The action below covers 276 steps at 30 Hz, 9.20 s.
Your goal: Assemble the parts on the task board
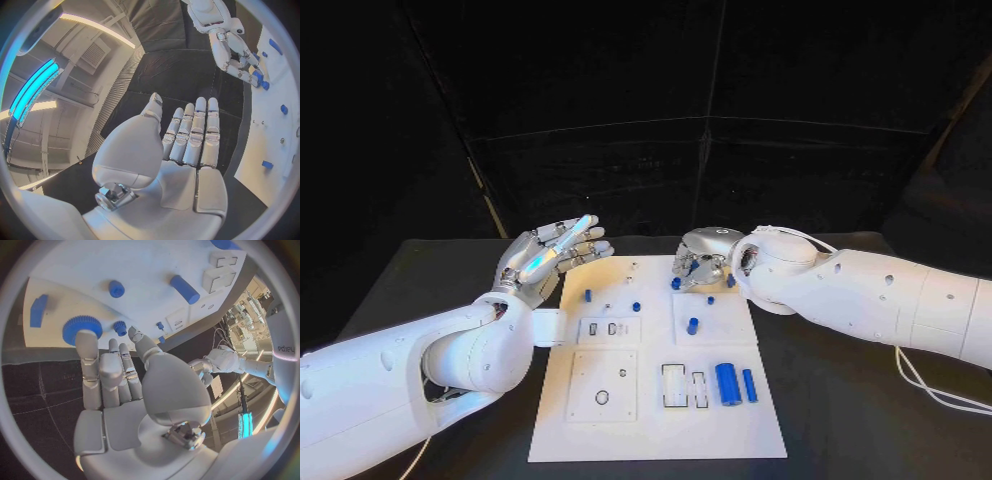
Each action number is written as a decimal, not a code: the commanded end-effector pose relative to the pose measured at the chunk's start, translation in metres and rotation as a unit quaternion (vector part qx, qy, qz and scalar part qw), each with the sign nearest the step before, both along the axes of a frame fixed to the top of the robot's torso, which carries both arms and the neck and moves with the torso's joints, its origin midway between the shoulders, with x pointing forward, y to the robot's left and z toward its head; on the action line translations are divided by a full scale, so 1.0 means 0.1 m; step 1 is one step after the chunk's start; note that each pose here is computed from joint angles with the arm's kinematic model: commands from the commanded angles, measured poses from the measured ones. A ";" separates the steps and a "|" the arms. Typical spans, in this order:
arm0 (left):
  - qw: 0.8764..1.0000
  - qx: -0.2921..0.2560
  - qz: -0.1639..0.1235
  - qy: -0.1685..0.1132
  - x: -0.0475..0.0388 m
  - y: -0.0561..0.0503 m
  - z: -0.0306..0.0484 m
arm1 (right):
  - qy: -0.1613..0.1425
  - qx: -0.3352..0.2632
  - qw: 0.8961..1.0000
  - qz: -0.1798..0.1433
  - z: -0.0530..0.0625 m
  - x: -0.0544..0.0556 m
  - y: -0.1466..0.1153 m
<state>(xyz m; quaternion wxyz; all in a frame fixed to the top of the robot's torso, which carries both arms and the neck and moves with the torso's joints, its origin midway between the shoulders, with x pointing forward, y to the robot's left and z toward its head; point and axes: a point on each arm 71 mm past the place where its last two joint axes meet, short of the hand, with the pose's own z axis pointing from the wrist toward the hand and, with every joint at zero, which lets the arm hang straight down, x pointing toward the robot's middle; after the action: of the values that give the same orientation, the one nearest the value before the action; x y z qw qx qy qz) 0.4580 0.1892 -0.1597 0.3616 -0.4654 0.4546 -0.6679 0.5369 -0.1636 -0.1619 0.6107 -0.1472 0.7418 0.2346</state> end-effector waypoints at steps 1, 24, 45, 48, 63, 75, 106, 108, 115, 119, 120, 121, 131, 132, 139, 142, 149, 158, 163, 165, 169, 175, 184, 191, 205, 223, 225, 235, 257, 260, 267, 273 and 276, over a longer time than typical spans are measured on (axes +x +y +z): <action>1.000 -0.007 -0.010 -0.004 -0.005 -0.02 0.020 | -0.001 -0.027 1.000 -0.008 0.00 0.01 0.00; 1.000 -0.008 -0.018 0.002 -0.004 -0.05 0.012 | -0.003 -0.028 1.000 -0.005 -0.01 0.04 0.09; 1.000 -0.007 -0.018 0.005 -0.002 -0.04 0.010 | -0.006 -0.026 1.000 -0.004 -0.01 0.07 0.13; 1.000 -0.006 -0.018 0.005 -0.002 -0.04 0.009 | -0.028 -0.006 1.000 0.001 0.03 0.05 0.14; 1.000 -0.004 -0.015 0.006 0.011 -0.01 0.004 | -0.095 0.082 0.992 0.008 0.26 0.08 0.29; 1.000 -0.005 -0.017 0.006 0.024 -0.04 -0.001 | -0.097 0.089 0.991 0.016 0.26 0.27 0.56; 1.000 -0.005 -0.017 0.003 0.041 -0.05 0.024 | -0.057 0.021 0.998 0.003 0.13 0.39 0.75; 1.000 -0.005 -0.017 0.003 0.042 -0.05 0.025 | -0.060 0.020 0.998 0.000 0.13 0.39 0.74; 1.000 -0.004 -0.016 0.003 0.047 -0.05 0.024 | -0.063 0.017 0.998 -0.005 0.13 0.39 0.71; 1.000 -0.004 -0.016 0.003 0.048 -0.05 0.023 | -0.063 0.014 0.998 -0.006 0.13 0.39 0.70; 1.000 -0.004 -0.016 0.003 0.048 -0.05 0.023 | -0.062 0.013 0.998 -0.006 0.13 0.39 0.70; 1.000 -0.004 -0.016 0.003 0.049 -0.05 0.023 | -0.061 0.012 0.998 -0.006 0.13 0.39 0.69; 1.000 -0.004 -0.015 0.003 0.050 -0.05 0.022 | -0.057 0.010 0.998 0.004 0.13 0.36 0.70; 1.000 -0.003 -0.015 0.003 0.050 -0.05 0.022 | -0.057 0.010 0.998 0.005 0.13 0.36 0.70; 1.000 -0.003 -0.014 0.004 0.053 -0.04 0.020 | -0.057 0.012 0.998 0.010 0.13 0.35 0.73; 1.000 -0.003 -0.014 0.004 0.056 -0.04 0.019 | -0.058 0.014 0.998 0.013 0.13 0.34 0.73; 1.000 -0.003 -0.014 0.004 0.059 -0.04 0.020 | -0.059 0.017 0.998 0.014 0.14 0.34 0.75; 1.000 -0.002 -0.014 0.005 0.061 -0.05 0.019 | -0.053 0.012 0.998 0.011 0.12 0.35 0.77; 1.000 -0.003 -0.015 0.005 0.062 -0.05 0.020 | -0.053 0.011 0.999 0.005 0.12 0.37 0.76; 1.000 -0.003 -0.015 0.005 0.063 -0.05 0.020 | -0.054 0.011 0.998 0.004 0.12 0.38 0.76; 1.000 -0.002 -0.015 0.006 0.065 -0.05 0.019 | -0.057 0.013 0.998 0.004 0.13 0.38 0.76; 1.000 -0.003 -0.016 0.006 0.066 -0.05 0.019 | -0.067 0.022 0.997 0.005 0.15 0.35 0.70; 1.000 -0.002 -0.014 0.006 0.061 -0.02 0.021 | -0.078 0.083 0.993 -0.011 0.25 0.14 0.31; 1.000 -0.001 -0.012 0.006 0.069 0.01 0.017 | -0.036 0.112 0.990 -0.074 0.29 -0.04 -0.15; 1.000 -0.001 -0.012 0.007 0.084 0.01 0.009 | 0.005 0.099 0.982 -0.160 0.24 -0.06 -0.63; 1.000 -0.001 -0.015 0.008 0.095 -0.01 0.000 | 0.057 0.086 0.982 -0.158 0.12 0.13 -0.48; 1.000 -0.002 -0.017 0.008 0.092 -0.02 0.001 | 0.058 0.083 0.983 -0.155 0.11 0.14 -0.47; 1.000 -0.001 -0.016 0.009 0.099 -0.02 -0.004 | 0.056 0.059 0.986 -0.143 0.09 0.16 -0.40; 1.000 -0.001 -0.016 0.010 0.107 -0.02 -0.010 | 0.045 0.025 0.990 -0.132 0.06 0.18 -0.35; 1.000 -0.001 -0.017 0.010 0.107 -0.02 -0.010 | 0.040 0.022 0.991 -0.129 0.06 0.17 -0.32; 1.000 -0.001 -0.017 0.011 0.109 -0.03 -0.013 | 0.016 0.014 0.992 -0.122 0.08 0.16 -0.27; 1.000 0.000 -0.016 0.011 0.111 -0.02 -0.015 | -0.008 0.029 0.993 -0.115 0.12 0.13 -0.25; 1.000 0.000 -0.016 0.011 0.112 -0.02 -0.015 | -0.023 0.043 0.993 -0.107 0.16 0.08 -0.21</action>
<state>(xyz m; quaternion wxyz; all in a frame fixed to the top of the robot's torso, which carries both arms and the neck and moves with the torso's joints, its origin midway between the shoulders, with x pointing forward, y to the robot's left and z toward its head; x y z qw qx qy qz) 0.4693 0.1885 -0.1627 0.3497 -0.4697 0.4663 -0.6631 0.5469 -0.1877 -0.1517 0.6301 -0.0397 0.7525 0.1872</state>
